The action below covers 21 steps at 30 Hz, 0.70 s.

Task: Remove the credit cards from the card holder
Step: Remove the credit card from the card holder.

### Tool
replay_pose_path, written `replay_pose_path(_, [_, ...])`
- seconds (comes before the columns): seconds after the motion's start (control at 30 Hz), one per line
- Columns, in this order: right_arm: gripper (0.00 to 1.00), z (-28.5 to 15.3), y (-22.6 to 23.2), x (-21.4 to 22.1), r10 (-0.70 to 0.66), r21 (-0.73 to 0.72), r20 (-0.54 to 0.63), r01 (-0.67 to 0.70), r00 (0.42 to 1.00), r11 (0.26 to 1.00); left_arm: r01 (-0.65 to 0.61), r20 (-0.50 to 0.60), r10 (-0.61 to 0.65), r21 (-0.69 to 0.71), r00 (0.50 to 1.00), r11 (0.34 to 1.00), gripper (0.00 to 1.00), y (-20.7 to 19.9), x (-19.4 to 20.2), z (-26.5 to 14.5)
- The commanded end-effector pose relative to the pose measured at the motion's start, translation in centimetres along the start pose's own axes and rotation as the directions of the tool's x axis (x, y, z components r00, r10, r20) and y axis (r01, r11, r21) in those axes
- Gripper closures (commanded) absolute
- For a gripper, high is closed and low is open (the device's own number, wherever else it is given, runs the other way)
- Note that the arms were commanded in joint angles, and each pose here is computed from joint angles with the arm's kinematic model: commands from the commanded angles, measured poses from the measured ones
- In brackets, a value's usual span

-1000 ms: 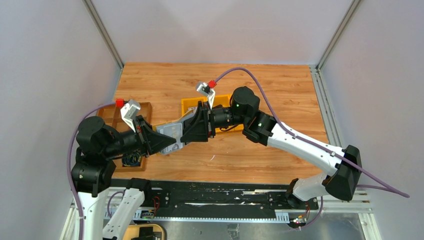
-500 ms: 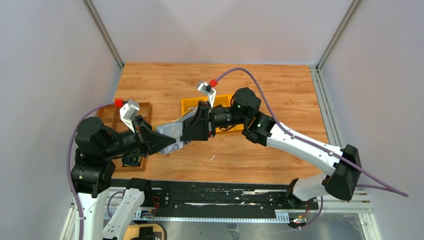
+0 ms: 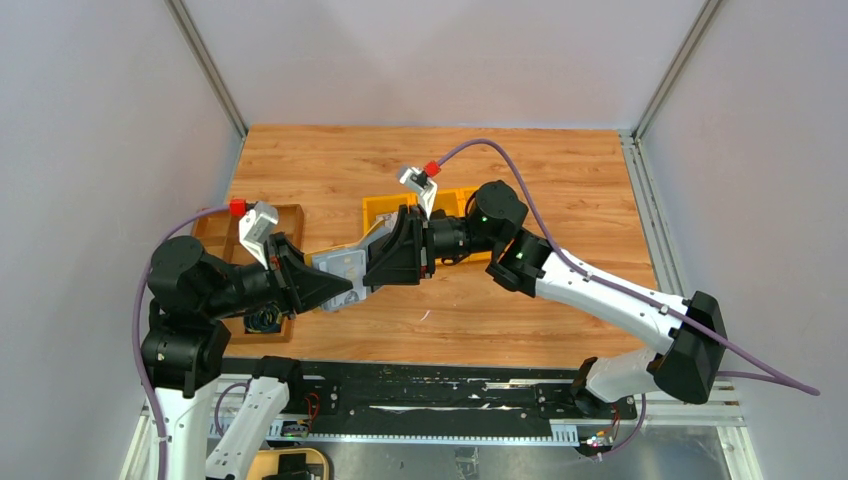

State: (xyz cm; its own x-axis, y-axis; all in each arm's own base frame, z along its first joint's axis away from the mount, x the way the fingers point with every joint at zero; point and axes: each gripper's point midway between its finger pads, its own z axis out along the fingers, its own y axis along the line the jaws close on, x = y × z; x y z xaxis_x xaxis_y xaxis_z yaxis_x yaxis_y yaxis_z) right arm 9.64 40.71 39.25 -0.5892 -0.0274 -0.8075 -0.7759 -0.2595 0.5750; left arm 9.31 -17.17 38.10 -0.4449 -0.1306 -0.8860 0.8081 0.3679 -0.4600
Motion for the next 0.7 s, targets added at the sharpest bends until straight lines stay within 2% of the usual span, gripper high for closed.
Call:
replay_pose_path(0.0, [0.67, 0.8, -2.3, -0.9, -0.004, 0.077, 0.053, -0.001, 0.999, 0.997, -0.052, -0.021, 0.056, 0.177, 0.998, 0.983, 0.97, -4.0, 0.1, -0.8])
replay_pose_path(0.27, [0.73, 0.3, -4.7, -1.5, -0.038, 0.223, 0.071, 0.021, 0.997, 0.974, -0.053, -0.021, 0.058, 0.196, 0.998, 0.979, 0.97, -4.2, 0.1, -0.8])
replay_pose_path(0.5, [0.72, 1.2, -2.9, -1.5, 0.007, 0.091, 0.083, -0.015, 0.997, 0.996, -0.019, -0.031, 0.025, 0.168, 0.999, 0.986, 0.95, -2.7, 0.4, -0.2])
replay_pose_path(0.67, [0.82, 1.8, -3.0, -1.1, 0.072, 0.048, 0.083, -0.076, 0.994, 0.996, -0.013, -0.037, 0.02, 0.175, 0.999, 0.984, 0.92, -2.6, 0.4, -0.1])
